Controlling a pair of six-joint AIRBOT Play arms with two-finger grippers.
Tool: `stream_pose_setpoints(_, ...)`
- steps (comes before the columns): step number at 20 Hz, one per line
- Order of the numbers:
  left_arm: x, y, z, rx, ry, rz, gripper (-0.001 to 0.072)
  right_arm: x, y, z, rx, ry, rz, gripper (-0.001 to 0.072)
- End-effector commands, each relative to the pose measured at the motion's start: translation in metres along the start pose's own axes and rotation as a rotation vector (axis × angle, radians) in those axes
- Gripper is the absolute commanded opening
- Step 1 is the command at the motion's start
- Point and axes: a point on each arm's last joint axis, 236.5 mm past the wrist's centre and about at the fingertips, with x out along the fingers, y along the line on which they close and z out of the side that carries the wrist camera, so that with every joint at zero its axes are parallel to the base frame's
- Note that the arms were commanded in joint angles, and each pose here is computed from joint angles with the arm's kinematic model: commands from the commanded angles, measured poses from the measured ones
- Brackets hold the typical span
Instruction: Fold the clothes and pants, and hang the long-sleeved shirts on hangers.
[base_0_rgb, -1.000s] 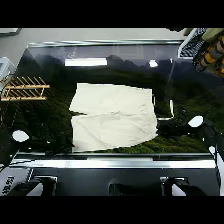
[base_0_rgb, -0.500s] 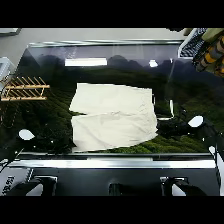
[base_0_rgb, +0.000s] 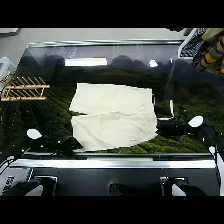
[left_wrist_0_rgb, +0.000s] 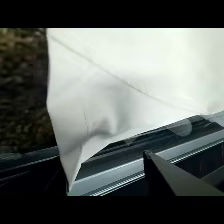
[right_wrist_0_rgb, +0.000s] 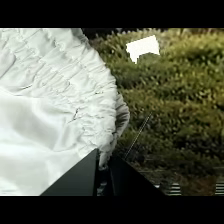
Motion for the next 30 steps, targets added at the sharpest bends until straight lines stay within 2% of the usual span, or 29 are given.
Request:
stream_pose_setpoints(1, 0.002, -0.015, 0.005, 0.009, -0.016, -0.063, 0.0233, 0.000, 0.008, 0.000, 0.018, -0.001, 0.033, 0.0035)
stream_pose_setpoints(2, 0.001, -0.021, 0.006, 0.011, -0.021, -0.086, 0.0045, -0.001, 0.014, 0.002, 0.020, -0.010, 0.059, 0.0035)
stream_pose_setpoints(3, 0.000, -0.027, 0.007, 0.024, -0.028, -0.114, 0.0012, -0.002, 0.020, 0.005, 0.012, -0.024, 0.082, 0.0035)
stream_pose_setpoints(9, -0.045, -0.086, 0.054, 0.170, -0.172, -0.200, 0.0010, -0.051, 0.075, 0.054, -0.187, -0.246, 0.219, 0.0034)
stream_pose_setpoints(12, -0.109, -0.143, 0.089, 0.345, -0.346, -0.227, 0.0010, -0.125, 0.119, 0.089, -0.316, -0.436, 0.267, 0.0034)
stream_pose_setpoints(15, -0.192, -0.208, 0.095, 0.530, -0.530, -0.263, 0.0010, -0.229, 0.172, 0.100, -0.453, -0.663, 0.326, 0.0034)
stream_pose_setpoints(19, -0.298, -0.262, 0.057, 0.683, -0.740, -0.229, 0.0010, -0.367, 0.227, 0.059, -0.617, -0.943, 0.401, 0.0034)
stream_pose_setpoints(23, -0.374, -0.266, -0.003, 0.696, -0.913, -0.137, 0.0010, -0.444, 0.248, -0.015, -0.665, -1.053, 0.487, 0.0034)
stream_pose_setpoints(26, -0.418, -0.258, -0.045, 0.638, -1.072, -0.133, 0.0010, -0.475, 0.251, -0.060, -0.603, -1.077, 0.580, 0.0034)
stream_pose_setpoints(30, -0.440, -0.244, -0.068, 0.557, -1.166, -0.141, 0.0010, -0.496, 0.256, -0.085, -0.437, -1.039, 0.736, 0.0034)
